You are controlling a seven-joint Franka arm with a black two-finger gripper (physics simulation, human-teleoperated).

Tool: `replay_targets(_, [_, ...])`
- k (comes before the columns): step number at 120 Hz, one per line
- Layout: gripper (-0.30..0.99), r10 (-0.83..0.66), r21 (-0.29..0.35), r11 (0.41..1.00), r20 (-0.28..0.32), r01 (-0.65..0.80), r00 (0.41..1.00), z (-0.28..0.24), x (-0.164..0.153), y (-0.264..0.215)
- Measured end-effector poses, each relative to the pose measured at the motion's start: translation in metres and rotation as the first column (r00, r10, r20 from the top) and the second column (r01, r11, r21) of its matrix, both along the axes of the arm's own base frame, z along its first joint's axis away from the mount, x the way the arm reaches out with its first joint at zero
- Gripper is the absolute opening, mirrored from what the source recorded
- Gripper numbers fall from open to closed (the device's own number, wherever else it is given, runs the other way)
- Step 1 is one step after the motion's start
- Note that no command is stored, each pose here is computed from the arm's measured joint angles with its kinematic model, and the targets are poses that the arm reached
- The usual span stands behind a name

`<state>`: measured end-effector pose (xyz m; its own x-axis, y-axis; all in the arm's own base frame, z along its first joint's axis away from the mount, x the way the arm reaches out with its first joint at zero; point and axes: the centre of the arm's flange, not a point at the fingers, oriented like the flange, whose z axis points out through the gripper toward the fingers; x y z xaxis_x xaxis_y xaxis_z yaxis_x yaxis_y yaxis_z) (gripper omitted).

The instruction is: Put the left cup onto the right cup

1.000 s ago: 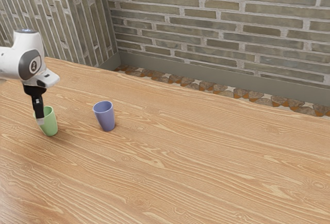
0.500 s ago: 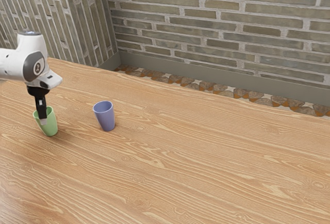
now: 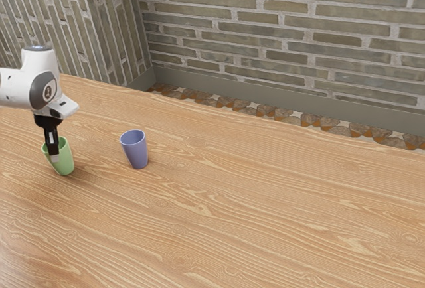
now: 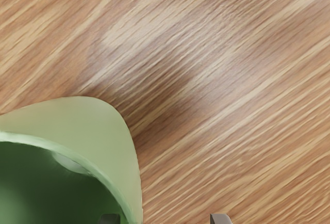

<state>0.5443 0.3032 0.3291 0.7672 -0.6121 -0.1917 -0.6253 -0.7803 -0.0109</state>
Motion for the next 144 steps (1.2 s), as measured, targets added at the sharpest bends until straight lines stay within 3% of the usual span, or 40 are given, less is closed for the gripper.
replay_targets(49, [-0.06, -0.028, 0.013, 1.0, 0.022, 0.028, 0.999, -0.006, 0.004, 0.003])
replay_targets(144, [-0.09, -0.055, 0.037, 0.998, 0.069, 0.053, 0.996, 0.014, 0.012, 0.001])
